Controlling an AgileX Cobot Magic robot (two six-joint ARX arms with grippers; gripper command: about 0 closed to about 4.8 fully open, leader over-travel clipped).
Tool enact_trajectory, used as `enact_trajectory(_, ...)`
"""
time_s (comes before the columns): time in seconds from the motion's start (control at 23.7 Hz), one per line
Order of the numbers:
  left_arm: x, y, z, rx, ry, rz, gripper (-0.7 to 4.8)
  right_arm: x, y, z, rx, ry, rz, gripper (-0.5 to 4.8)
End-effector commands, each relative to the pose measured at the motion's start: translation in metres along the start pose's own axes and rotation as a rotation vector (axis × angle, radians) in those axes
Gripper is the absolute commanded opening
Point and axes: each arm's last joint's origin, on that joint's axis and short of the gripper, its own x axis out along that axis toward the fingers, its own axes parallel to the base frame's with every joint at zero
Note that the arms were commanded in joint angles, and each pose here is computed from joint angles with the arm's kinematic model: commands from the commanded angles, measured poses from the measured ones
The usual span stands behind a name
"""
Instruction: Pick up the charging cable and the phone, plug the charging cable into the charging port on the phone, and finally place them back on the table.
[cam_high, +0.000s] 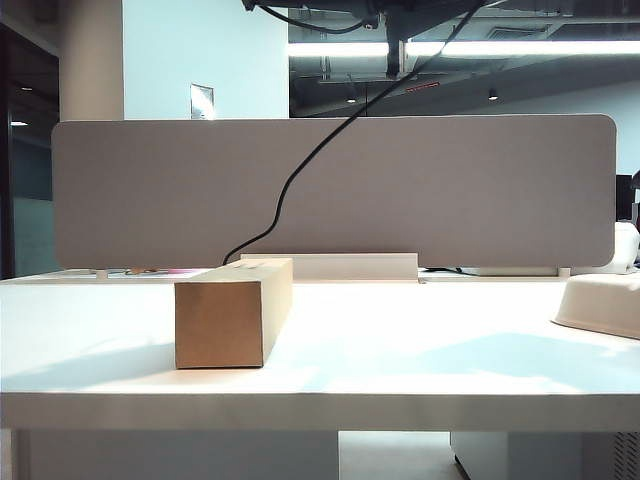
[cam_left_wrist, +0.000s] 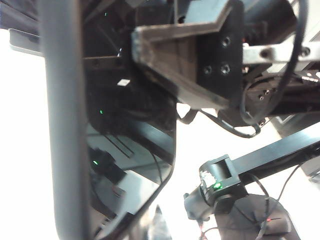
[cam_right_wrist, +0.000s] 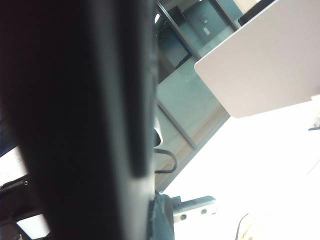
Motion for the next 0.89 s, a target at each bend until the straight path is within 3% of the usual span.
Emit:
enact_trajectory(0.04, -0.001, -0.005, 0.014, 0.104, -0.058, 0.014, -0.06, 0.004, 0.003, -0.008, 0.01, 0.102, 0.062, -0.05)
enact_trajectory(0.21, -0.002, -0.005, 0.012, 0.084, -0.049, 0.016, -0.05, 0.003, 0.002, -0.007, 0.006, 0.07, 0.036, -0.05)
enact_trajectory(0.34, -0.003, -0.003, 0.007, 0.021, -0.019, 0.027, 0.89, 0.003, 0.0, -0.005, -0.021, 0.028, 0.002, -0.05)
enact_trajectory(0.51, -0.004, -0.001, -0.004, -0.022, 0.045, 0.05, 0.96, 0.003, -0.001, -0.003, -0.02, -0.027, -0.045, -0.05)
enact_trajectory(0.68, -0.011, 0.001, -0.016, -0.079, 0.107, 0.077, 2.53, -0.003, -0.008, 0.001, -0.01, -0.098, -0.138, -0.05)
enact_trajectory(0.76, -0.018, 0.003, -0.02, -0.111, 0.131, 0.102, 2.53, -0.008, -0.015, 0.002, -0.006, -0.106, -0.202, -0.05)
enact_trajectory(0.89, -0.034, 0.008, -0.025, -0.185, 0.147, 0.134, 2.33, -0.018, -0.031, -0.003, 0.105, -0.101, -0.38, -0.05)
